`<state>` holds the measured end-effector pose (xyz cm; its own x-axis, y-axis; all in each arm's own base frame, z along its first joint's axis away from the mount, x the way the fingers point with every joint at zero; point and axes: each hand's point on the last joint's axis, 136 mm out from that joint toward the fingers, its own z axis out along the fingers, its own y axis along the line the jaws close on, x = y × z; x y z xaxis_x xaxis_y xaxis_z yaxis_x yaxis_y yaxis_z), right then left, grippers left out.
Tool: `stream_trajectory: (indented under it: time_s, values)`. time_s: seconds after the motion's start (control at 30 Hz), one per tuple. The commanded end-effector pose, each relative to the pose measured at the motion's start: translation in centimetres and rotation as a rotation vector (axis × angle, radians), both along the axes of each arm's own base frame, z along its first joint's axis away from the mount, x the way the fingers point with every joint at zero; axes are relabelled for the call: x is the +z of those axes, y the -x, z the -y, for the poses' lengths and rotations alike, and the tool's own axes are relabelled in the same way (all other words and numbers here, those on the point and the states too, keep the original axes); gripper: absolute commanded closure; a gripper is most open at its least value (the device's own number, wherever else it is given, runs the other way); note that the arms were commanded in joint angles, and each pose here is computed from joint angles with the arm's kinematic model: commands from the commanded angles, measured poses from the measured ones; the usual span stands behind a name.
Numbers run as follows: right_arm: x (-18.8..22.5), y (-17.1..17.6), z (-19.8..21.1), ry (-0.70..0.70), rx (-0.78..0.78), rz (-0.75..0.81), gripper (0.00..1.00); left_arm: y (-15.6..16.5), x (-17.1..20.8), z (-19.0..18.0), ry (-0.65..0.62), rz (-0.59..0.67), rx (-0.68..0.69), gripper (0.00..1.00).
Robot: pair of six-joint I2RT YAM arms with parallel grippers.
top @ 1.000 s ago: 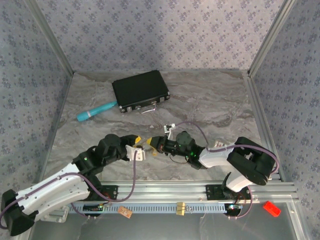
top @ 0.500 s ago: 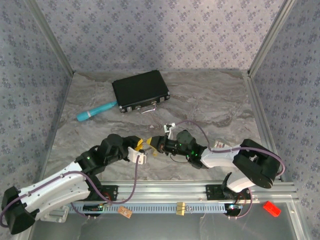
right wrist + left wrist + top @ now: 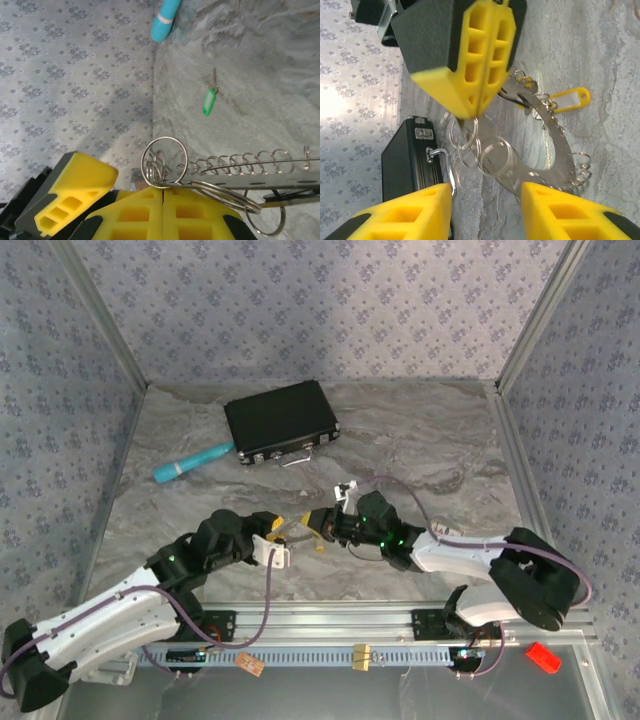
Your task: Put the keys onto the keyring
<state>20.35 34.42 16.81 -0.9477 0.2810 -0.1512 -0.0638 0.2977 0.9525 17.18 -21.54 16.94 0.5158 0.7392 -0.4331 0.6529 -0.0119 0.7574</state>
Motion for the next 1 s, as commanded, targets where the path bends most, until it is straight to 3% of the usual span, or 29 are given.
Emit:
stream_trajectory:
  time_s: [0.0,0.4,0.7,0.97]
  values:
    - [1.6,0.4,0.4,0.064,0.074,0.012,1.0,0.0,2.1,-0.3,0.093,-0.036,0.047,0.61]
    - [2.5,2.7,2.8,0.249,0.27,-0.096,1.0,-1.6,3.7,0.5,0.224,-0.015,0.089,0.71]
    - [3.2,2.8,1.9,0.22,0.344,-0.15,1.0,-1.0,2.4,2.8,0.128,0.07,-0.087,0.77]
    - [2.1,2.7,1.8,0.234,0.336,-0.177,1.0,0.4,-0.9,3.5,0.034,0.002,-0.194,0.75]
